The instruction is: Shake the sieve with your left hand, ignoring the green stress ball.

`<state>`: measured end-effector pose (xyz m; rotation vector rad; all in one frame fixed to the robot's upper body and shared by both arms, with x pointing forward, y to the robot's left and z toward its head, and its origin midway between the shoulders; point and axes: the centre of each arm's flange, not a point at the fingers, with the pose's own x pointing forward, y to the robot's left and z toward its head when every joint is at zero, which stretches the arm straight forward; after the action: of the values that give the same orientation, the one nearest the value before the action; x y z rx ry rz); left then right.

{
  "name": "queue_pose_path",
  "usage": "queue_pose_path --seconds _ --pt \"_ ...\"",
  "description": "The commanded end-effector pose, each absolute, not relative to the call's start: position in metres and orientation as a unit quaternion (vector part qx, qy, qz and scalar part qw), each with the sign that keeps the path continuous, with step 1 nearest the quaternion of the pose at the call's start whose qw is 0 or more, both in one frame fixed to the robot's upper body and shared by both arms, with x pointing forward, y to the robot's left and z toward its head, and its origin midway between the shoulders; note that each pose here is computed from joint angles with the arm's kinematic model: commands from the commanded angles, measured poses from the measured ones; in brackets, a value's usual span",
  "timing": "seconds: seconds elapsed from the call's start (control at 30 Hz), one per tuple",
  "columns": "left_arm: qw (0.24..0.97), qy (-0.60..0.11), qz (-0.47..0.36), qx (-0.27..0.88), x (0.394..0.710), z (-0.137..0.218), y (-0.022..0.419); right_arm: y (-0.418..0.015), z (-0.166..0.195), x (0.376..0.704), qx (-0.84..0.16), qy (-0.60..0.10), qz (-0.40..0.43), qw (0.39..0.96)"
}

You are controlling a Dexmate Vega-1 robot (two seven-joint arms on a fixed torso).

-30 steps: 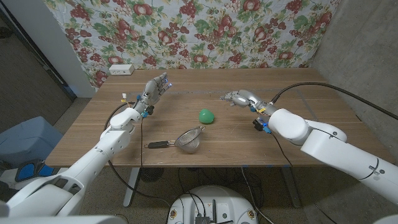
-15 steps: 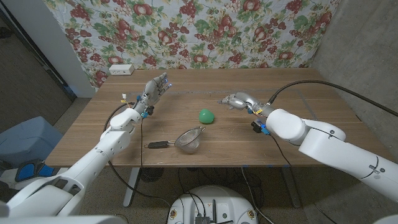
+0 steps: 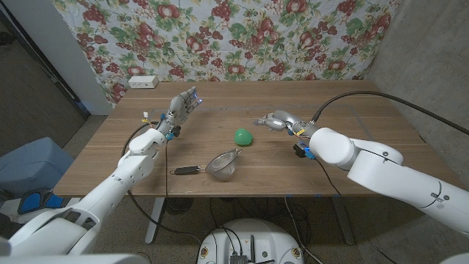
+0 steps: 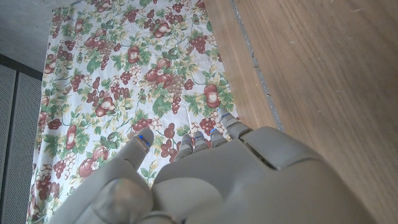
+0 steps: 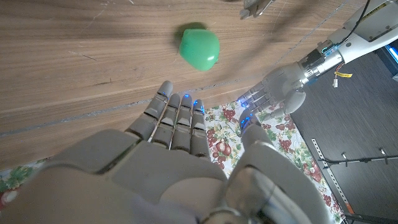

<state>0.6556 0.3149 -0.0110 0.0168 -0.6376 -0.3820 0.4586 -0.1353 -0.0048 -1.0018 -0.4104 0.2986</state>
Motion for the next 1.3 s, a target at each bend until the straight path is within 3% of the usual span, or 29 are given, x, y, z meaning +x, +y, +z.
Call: queue_pose_path --seconds 0.03,1.3 --pt "0.931 -0.313 -0.189 0.006 0.657 -0.012 0.317 -0.124 -0.003 0.455 -0.499 -0.182 0.144 0.835" --pt "0.928 -0.319 -0.191 0.007 0.646 -0.015 0.317 -0.102 -0.007 0.446 -0.573 -0.152 0.134 0.794"
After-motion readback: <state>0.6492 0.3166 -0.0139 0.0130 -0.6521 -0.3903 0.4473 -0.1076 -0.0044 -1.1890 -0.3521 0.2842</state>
